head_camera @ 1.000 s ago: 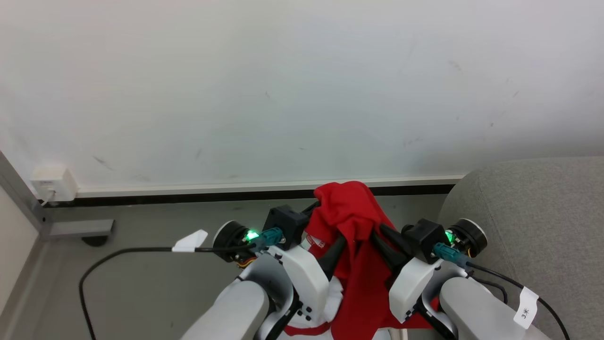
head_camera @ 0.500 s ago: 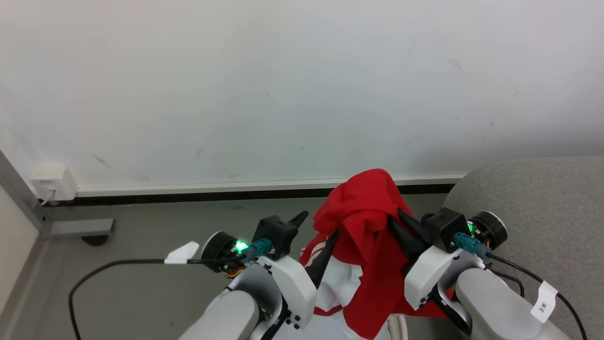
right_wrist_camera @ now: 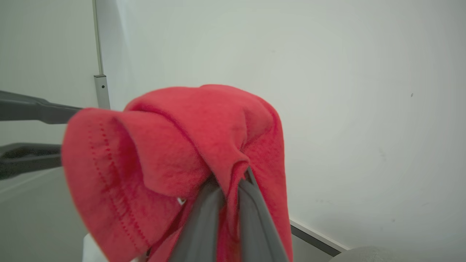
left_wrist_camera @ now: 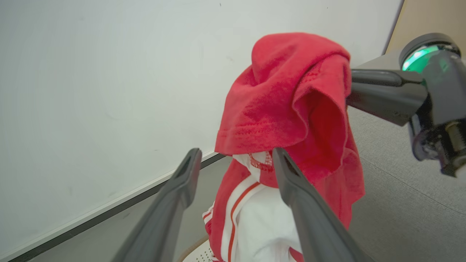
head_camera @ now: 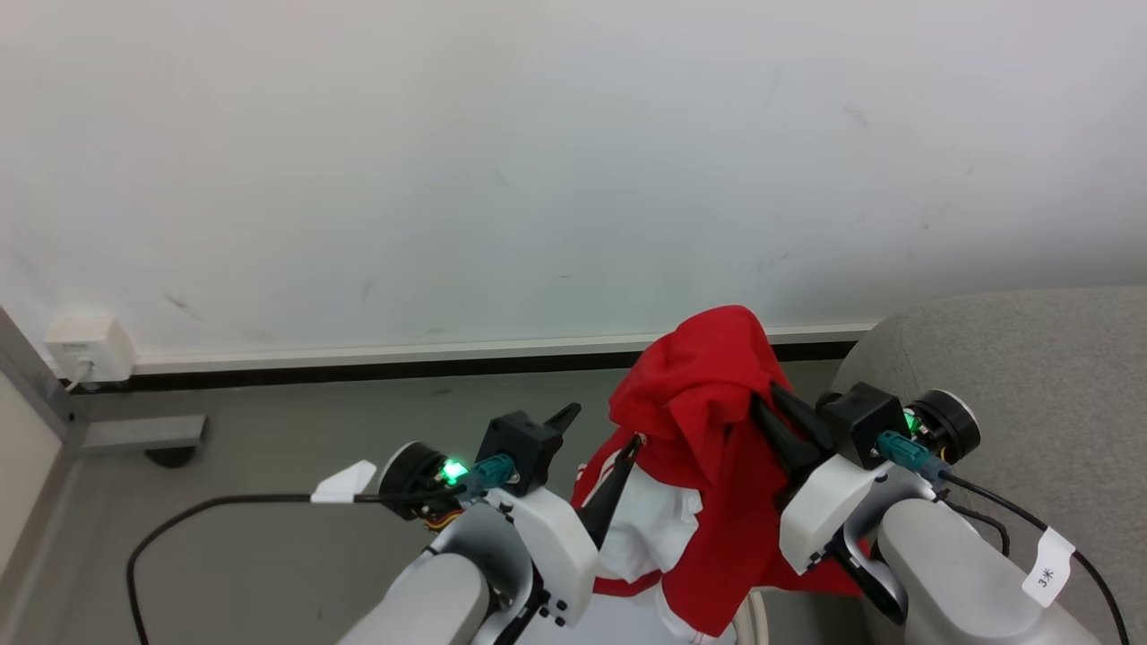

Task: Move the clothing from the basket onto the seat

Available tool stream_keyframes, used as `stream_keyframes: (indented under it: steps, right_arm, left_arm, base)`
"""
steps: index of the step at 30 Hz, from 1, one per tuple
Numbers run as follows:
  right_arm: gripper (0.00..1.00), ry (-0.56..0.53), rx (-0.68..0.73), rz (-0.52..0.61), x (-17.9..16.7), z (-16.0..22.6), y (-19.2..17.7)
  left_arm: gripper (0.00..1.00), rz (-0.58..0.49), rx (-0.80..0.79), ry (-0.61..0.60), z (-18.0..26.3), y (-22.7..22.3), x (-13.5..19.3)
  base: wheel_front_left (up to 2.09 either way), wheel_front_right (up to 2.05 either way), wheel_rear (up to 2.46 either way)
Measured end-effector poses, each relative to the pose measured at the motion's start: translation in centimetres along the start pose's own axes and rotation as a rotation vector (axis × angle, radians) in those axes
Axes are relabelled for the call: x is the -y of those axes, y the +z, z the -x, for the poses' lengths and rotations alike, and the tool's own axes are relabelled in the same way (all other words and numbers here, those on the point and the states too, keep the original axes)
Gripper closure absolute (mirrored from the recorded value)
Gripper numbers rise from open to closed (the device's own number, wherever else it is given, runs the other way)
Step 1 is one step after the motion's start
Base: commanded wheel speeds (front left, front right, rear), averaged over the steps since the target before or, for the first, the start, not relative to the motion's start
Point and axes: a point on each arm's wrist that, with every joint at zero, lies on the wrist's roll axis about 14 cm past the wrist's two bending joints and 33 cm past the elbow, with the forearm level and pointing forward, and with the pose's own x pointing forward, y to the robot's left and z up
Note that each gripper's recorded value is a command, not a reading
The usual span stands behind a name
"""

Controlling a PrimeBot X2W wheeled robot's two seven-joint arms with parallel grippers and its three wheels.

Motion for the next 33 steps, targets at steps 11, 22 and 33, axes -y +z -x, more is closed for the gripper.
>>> stream_keyframes:
  steps: [11, 22, 33]
  right_arm:
    - [1.00, -0.107, -0.006, 0.010, 3.8, 2.4, -0.2]
    - [1.00, -0.338, -0.022, 0.042, 11.4, 8.9, -0.1]
    - [1.00, -0.483, -0.061, 0.057, 16.0, 13.6, -0.9]
  left_arm:
    - [0.00, 0.013, -0.011, -0.082, -1.6, -0.5, 2.5]
    - [0.00, 0.042, 0.000, -0.277, -4.2, -0.2, 9.2]
    - [0.00, 0.071, -0.019, -0.408, -5.6, -1.3, 13.4]
  base:
    - [0.00, 0.00, 0.00]
    - [0.00, 0.00, 0.00]
    - [0.00, 0.00, 0.00]
